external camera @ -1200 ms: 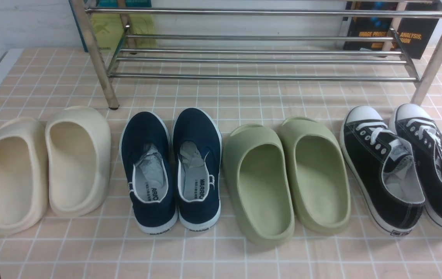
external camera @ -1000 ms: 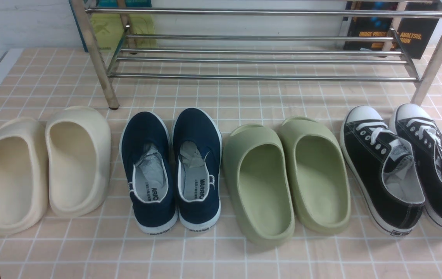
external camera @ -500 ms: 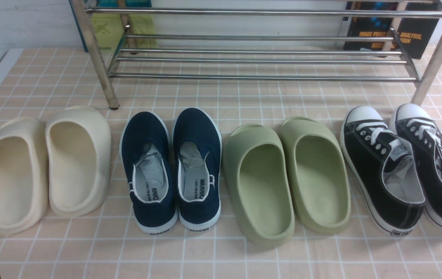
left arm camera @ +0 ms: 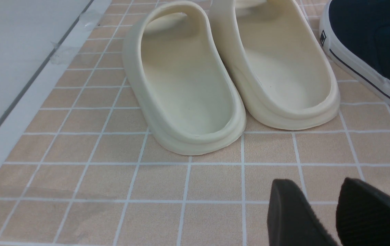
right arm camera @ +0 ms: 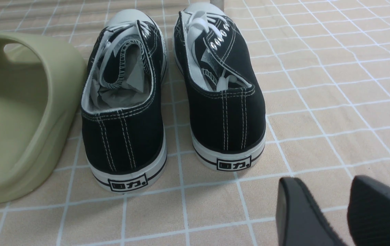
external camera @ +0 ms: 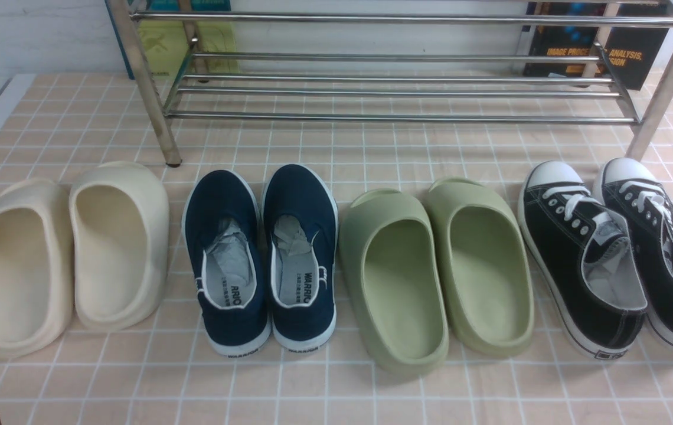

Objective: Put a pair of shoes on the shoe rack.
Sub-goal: Use the left arm to grab the shoe closest to it

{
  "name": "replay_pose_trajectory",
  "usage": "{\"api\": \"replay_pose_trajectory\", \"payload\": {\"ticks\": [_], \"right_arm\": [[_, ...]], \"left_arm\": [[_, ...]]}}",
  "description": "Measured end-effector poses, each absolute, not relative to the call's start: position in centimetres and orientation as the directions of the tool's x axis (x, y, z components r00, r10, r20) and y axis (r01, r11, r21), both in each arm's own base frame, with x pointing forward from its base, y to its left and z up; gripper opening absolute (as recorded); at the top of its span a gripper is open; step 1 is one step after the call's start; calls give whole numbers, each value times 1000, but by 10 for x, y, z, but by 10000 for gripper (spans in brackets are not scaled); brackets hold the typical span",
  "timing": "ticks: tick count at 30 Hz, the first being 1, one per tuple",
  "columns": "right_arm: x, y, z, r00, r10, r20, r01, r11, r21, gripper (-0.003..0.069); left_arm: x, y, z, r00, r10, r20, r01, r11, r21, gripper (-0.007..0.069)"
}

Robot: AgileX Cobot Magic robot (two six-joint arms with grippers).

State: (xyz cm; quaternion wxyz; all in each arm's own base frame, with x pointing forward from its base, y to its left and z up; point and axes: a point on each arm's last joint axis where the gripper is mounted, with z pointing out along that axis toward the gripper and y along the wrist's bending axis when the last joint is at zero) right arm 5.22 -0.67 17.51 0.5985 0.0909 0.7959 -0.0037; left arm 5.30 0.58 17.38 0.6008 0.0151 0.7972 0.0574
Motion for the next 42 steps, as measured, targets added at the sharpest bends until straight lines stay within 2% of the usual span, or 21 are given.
{"api": "replay_pose_trajectory", "payload": {"ticks": [15, 22, 27, 29, 30, 31, 32, 33, 34, 36, 37, 42], "right_arm": [[52, -7, 175, -267, 140, -953, 149, 983, 103, 237], [52, -7, 175, -267, 140, -953, 149, 983, 103, 237], [52, -7, 175, -267, 140, -953, 149, 983, 103, 237], [52, -7, 175, -267, 140, -953, 149, 983, 103, 237], [52, -7, 175, -267, 140, -953, 149, 983, 103, 237], [52, -7, 175, -267, 140, -953, 149, 983, 103, 237], [52, -7, 175, -267, 140, -953, 149, 983, 103, 237], [52, -7, 175, -267, 140, -953, 149, 983, 103, 237], [52, -7, 175, -267, 140, -953, 149, 983, 103, 237], [52, -7, 175, -267, 140, -953, 149, 983, 103, 237], [52, -7, 175, -267, 140, -953, 149, 983, 103, 237], [52, -7, 175, -267, 140, -953, 149, 983, 103, 237]], "left_arm": [[53, 7, 174, -280, 127, -952, -47, 988, 146, 240], [53, 3, 174, -268, 21, -963, -39, 999, 33, 240], [54, -1, 176, -249, -127, -960, -28, 992, -124, 240], [54, -4, 178, -227, -288, -930, -30, 957, -289, 240], [54, -6, 179, -217, -403, -889, -30, 913, -407, 240], [55, -8, 181, -208, -506, -837, -31, 859, -512, 240], [55, -10, 183, -197, -645, -739, -33, 757, -652, 240], [55, -11, 183, -195, -664, -722, -33, 740, -672, 240], [55, -12, 186, -177, -769, -614, -29, 628, -778, 240], [56, -12, 190, -151, -843, -515, -18, 524, -852, 240], [56, -11, 191, -143, -858, -494, -13, 500, -866, 240], [56, -11, 192, -131, -871, -473, -6, 478, -878, 240]]}}
